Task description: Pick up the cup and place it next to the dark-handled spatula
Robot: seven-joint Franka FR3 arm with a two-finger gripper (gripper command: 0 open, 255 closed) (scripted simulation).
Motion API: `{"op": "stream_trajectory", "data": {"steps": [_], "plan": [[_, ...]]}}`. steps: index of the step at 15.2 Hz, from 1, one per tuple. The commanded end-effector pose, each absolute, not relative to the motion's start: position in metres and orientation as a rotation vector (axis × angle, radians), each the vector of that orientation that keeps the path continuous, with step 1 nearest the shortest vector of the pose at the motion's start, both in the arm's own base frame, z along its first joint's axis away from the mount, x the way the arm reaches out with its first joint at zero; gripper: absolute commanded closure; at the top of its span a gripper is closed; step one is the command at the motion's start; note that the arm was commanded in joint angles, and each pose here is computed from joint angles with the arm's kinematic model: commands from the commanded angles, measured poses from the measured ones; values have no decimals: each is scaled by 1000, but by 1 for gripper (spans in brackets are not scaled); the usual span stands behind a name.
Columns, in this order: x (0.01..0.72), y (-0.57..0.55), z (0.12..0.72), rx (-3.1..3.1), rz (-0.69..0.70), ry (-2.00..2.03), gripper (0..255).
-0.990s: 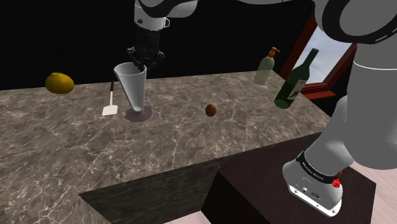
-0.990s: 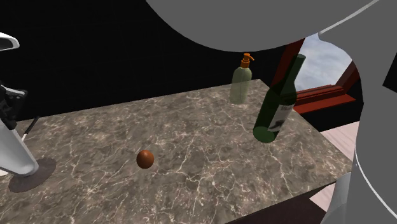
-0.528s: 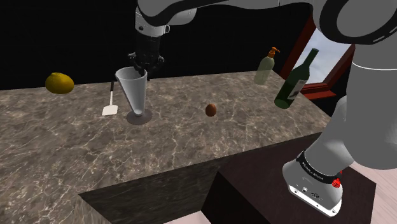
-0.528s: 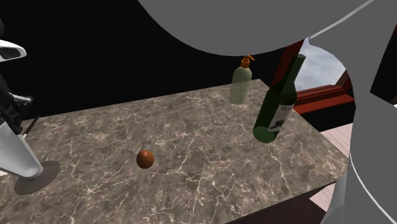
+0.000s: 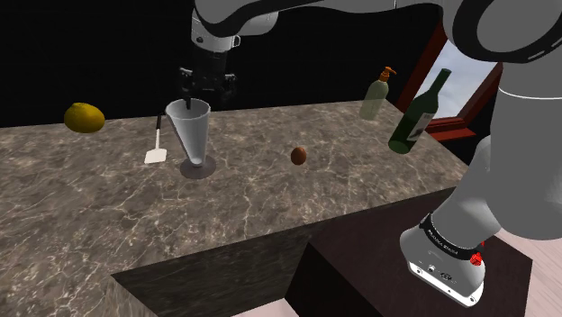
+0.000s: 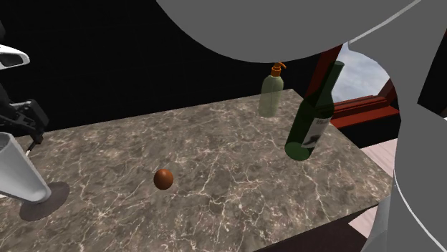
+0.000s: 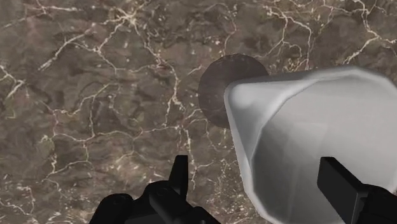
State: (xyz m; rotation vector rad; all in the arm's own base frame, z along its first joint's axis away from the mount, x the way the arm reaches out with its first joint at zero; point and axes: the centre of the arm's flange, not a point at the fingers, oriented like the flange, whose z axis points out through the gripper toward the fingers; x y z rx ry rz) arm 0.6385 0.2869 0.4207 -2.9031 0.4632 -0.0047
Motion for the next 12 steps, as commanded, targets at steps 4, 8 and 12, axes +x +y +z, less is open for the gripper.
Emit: {"op": "stream_trajectory", "data": {"steps": [4, 8, 12], "plan": [[637, 279, 460, -2903, -5, 463, 0], [637, 277, 470, -2903, -5, 463, 0], [637, 277, 470, -2903, -5, 463, 0]]}}
